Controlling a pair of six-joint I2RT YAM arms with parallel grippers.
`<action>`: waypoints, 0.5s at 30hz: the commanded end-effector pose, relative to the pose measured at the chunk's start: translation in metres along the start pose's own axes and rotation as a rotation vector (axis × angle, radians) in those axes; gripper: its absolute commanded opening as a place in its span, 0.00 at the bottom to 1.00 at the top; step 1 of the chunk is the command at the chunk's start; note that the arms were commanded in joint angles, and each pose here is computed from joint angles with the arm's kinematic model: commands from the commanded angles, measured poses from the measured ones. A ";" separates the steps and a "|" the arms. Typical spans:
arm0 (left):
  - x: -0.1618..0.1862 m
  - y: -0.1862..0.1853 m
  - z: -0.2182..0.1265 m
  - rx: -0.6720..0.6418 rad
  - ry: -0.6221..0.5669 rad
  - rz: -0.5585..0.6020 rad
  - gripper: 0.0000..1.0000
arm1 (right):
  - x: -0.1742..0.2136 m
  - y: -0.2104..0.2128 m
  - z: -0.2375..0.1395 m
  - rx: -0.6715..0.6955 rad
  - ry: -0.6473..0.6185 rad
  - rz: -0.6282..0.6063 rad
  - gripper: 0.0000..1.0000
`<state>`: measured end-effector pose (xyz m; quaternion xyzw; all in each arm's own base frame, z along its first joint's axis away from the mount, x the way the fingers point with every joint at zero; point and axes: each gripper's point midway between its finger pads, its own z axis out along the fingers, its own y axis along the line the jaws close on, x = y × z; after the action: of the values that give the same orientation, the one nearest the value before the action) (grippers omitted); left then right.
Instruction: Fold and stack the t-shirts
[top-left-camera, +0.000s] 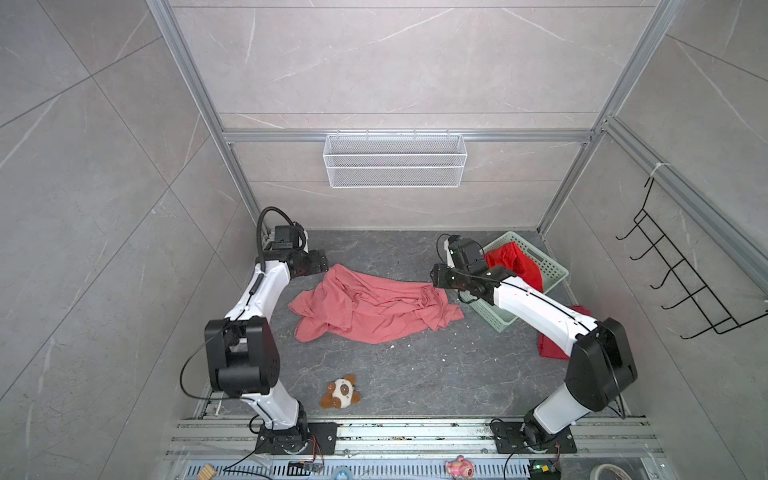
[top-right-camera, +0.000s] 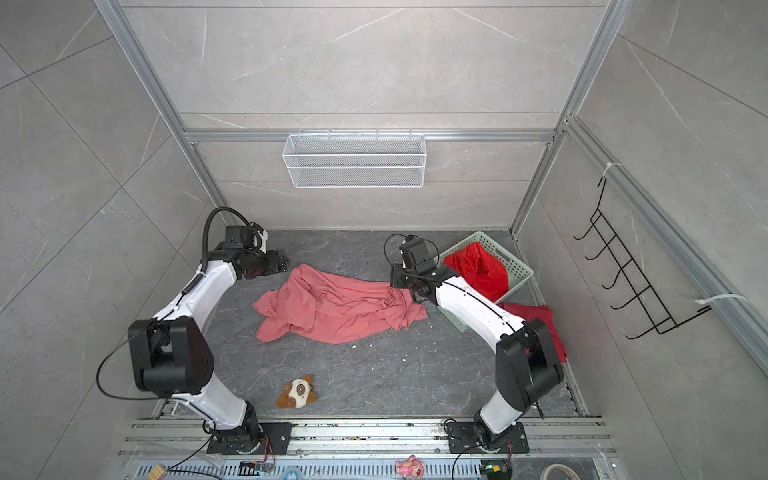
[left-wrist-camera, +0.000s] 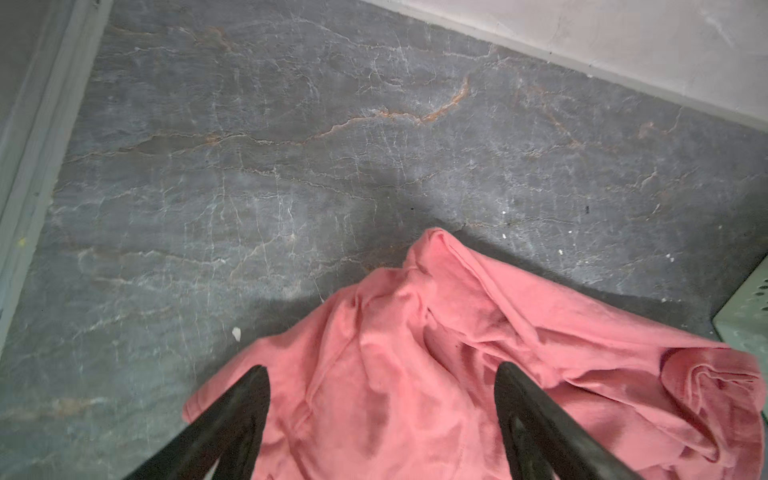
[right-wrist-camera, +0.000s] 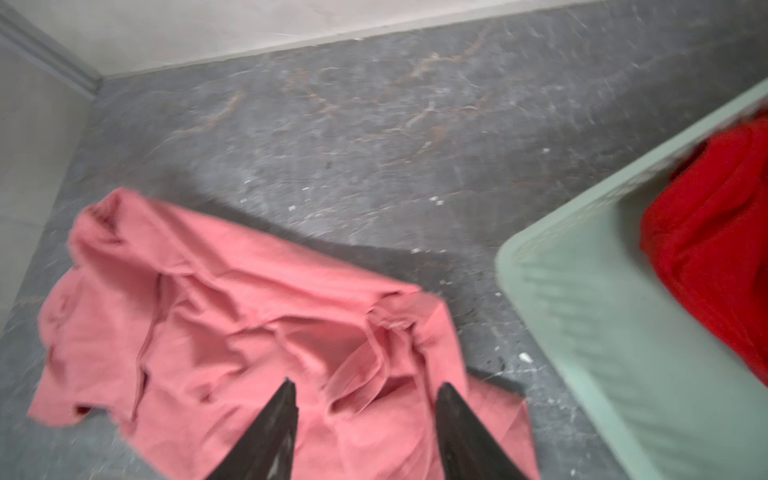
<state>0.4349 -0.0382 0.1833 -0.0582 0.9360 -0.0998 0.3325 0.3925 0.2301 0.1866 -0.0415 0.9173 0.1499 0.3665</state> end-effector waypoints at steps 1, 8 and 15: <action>0.020 -0.018 -0.021 -0.022 -0.040 -0.128 0.86 | 0.021 -0.001 -0.009 0.082 -0.005 -0.019 0.58; 0.125 -0.040 -0.023 -0.013 0.063 -0.290 0.76 | 0.045 0.005 0.006 0.036 0.013 0.052 0.59; 0.172 -0.061 0.003 -0.045 0.100 -0.288 0.68 | 0.056 0.019 0.030 0.001 0.037 0.028 0.59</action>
<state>0.2847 -0.1214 0.0796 -0.1548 0.9558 -0.1221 0.2182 0.3634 0.2485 0.1368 -0.0312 0.9280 0.1430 0.3427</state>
